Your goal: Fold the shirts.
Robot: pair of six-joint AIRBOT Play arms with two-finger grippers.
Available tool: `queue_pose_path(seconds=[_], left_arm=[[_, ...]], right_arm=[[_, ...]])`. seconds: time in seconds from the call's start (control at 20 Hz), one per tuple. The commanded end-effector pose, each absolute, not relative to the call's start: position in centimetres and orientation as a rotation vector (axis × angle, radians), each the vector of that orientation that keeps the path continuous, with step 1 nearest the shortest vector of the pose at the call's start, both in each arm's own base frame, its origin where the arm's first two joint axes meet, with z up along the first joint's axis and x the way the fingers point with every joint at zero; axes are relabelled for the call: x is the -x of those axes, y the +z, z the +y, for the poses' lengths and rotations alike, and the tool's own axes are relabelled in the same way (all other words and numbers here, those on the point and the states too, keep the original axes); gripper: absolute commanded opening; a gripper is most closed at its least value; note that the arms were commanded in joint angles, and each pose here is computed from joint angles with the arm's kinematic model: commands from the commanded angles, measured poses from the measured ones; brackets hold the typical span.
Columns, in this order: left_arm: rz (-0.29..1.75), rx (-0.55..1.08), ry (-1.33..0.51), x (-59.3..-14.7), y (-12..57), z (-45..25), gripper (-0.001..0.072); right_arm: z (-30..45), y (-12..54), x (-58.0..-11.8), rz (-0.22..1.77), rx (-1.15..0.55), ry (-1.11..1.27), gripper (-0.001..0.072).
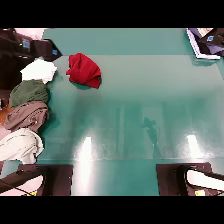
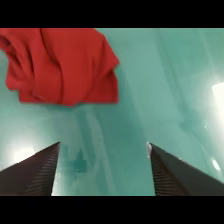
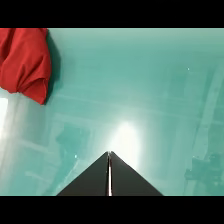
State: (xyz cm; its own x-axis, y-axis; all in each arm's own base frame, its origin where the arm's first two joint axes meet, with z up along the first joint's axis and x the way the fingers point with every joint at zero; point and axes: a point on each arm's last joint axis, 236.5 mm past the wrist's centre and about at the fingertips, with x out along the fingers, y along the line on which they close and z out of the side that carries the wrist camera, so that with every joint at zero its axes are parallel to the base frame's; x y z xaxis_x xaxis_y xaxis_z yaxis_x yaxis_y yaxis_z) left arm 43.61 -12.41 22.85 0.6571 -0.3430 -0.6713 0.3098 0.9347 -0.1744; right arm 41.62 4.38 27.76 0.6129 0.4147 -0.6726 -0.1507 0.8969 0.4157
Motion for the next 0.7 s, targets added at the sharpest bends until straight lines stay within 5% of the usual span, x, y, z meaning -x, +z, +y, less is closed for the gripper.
queue_pose_path(seconds=[0.0,0.3,0.65], left_arm=[[0.766,0.029,-0.281,-49.3,17.8,-11.2,0.0636],[0.925,0.023,-0.202,-55.5,3.4,-10.7,0.0637],[0.949,0.046,-0.196,-57.2,-1.7,-11.1,0.0634]], right_arm=[[4.5,27.8,-41.5,0.854,-0.336,0.337,0.0018],[4.6,27.4,-41.1,0.878,-0.333,0.342,0.0018],[4.6,27.3,-40.9,0.89,-0.331,0.344,0.0018]])
